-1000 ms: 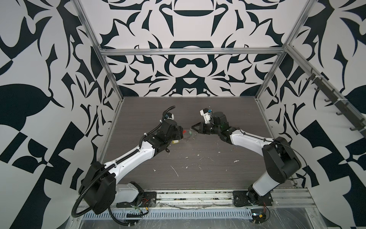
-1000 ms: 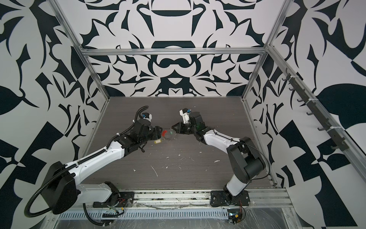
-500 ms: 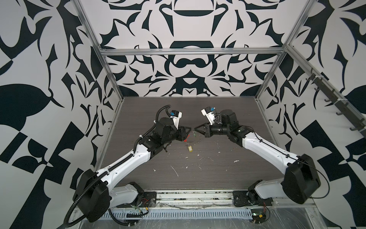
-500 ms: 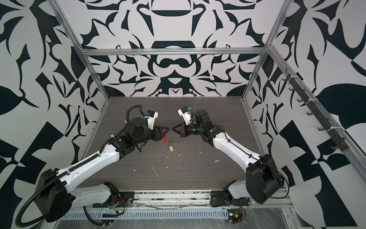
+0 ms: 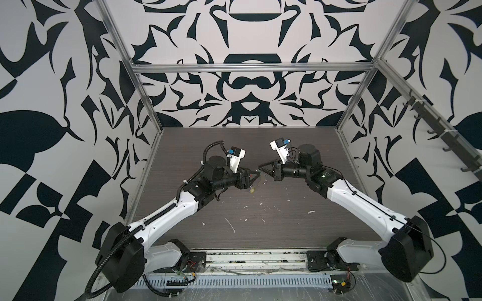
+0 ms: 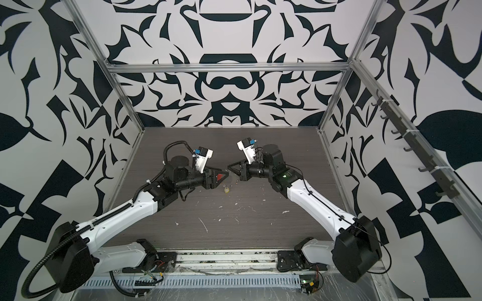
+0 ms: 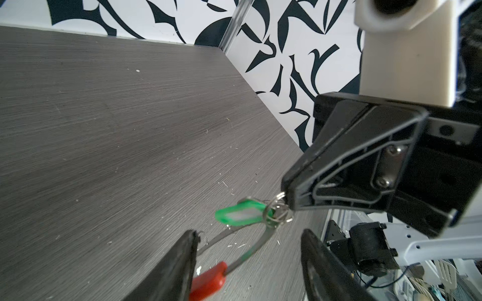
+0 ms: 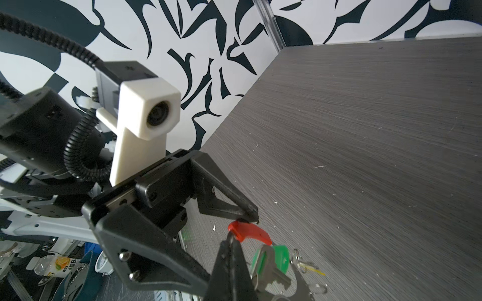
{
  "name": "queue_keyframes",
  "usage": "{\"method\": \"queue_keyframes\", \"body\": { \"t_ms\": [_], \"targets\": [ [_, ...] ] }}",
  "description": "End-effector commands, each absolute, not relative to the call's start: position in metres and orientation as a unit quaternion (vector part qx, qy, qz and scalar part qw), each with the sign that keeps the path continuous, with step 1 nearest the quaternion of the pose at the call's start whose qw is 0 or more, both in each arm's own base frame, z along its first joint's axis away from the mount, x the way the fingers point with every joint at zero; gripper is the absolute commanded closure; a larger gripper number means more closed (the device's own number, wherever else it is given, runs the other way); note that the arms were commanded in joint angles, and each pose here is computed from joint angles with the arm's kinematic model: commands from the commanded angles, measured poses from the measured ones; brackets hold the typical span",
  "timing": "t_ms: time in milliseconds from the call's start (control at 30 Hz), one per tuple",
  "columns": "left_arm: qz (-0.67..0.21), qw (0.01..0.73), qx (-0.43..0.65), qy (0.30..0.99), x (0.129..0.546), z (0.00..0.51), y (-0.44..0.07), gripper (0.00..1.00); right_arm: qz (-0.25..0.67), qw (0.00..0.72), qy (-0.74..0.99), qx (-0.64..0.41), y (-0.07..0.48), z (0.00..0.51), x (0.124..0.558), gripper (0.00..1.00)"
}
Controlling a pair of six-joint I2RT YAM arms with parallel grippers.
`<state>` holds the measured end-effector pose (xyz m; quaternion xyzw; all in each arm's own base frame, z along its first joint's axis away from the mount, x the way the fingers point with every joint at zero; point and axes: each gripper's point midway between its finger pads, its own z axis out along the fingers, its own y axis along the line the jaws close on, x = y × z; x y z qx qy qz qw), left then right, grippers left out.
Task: Remove the keys from the keyring
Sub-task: 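Lift the keyring with both grippers, holding it between them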
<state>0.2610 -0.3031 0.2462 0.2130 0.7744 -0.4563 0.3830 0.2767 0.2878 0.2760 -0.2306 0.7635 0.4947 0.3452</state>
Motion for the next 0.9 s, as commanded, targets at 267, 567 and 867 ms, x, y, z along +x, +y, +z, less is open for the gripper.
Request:
{"method": "queue_keyframes", "body": {
  "t_ms": [267,567,867],
  "targets": [
    [-0.466,0.368,0.230,0.771,0.258,0.236,-0.309,0.49,0.507,0.408,0.731,-0.207,0.279,0.312,0.283,1.00],
    [-0.477,0.357,0.219,0.772,0.265,0.227,-0.316,0.76,0.515,0.399,0.736,-0.181,0.279,0.303,0.287,1.00],
    [-0.516,0.275,0.130,0.801,0.277,0.219,-0.320,1.00,0.463,0.404,0.779,-0.127,0.263,0.292,0.301,0.67]
  ]
}}
